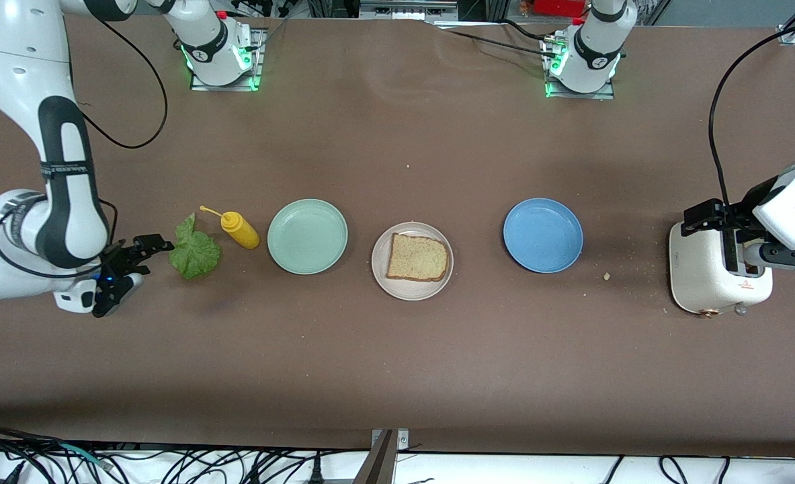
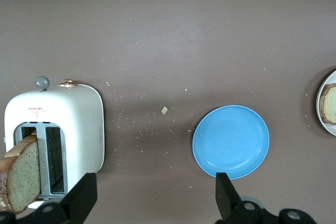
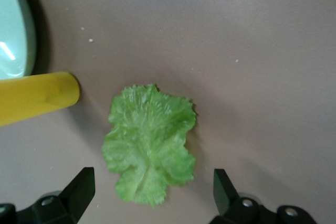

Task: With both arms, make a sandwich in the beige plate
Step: 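Release the bottle and move the right gripper to the lettuce leaf, then grasp the green lettuce leaf with the right gripper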

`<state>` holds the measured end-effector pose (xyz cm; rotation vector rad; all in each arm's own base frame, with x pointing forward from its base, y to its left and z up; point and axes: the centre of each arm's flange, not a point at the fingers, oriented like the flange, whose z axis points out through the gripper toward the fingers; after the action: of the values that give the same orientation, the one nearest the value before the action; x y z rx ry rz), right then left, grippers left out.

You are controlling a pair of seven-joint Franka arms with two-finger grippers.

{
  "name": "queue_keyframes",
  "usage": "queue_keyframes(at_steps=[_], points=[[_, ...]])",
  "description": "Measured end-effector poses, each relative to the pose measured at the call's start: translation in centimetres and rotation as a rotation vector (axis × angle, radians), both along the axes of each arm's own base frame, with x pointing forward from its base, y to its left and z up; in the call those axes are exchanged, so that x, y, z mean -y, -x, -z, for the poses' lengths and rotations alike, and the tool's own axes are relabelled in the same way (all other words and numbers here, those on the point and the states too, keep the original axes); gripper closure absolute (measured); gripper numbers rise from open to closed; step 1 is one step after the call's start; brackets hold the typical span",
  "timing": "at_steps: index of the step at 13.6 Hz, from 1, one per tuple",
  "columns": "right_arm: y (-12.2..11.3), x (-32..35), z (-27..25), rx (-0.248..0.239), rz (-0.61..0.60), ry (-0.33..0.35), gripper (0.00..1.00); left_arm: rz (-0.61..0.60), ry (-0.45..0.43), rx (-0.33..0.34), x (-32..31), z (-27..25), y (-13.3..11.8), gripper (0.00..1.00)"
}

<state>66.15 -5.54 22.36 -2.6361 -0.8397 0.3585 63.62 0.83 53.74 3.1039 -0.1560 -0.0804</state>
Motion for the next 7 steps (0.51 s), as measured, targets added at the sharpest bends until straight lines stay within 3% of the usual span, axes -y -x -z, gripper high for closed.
queue_keyframes(at_steps=[2, 7], points=[[0.4, -1.9, 1.3, -0.013, 0.017, 0.028, 0.00, 0.000, 0.000, 0.000, 0.0, 0.0, 0.0, 0.00], [0.9, -5.4, 2.7, 0.006, -0.010, 0.173, 0.00, 0.000, 0.000, 0.003, 0.0, 0.0, 0.0, 0.00]])
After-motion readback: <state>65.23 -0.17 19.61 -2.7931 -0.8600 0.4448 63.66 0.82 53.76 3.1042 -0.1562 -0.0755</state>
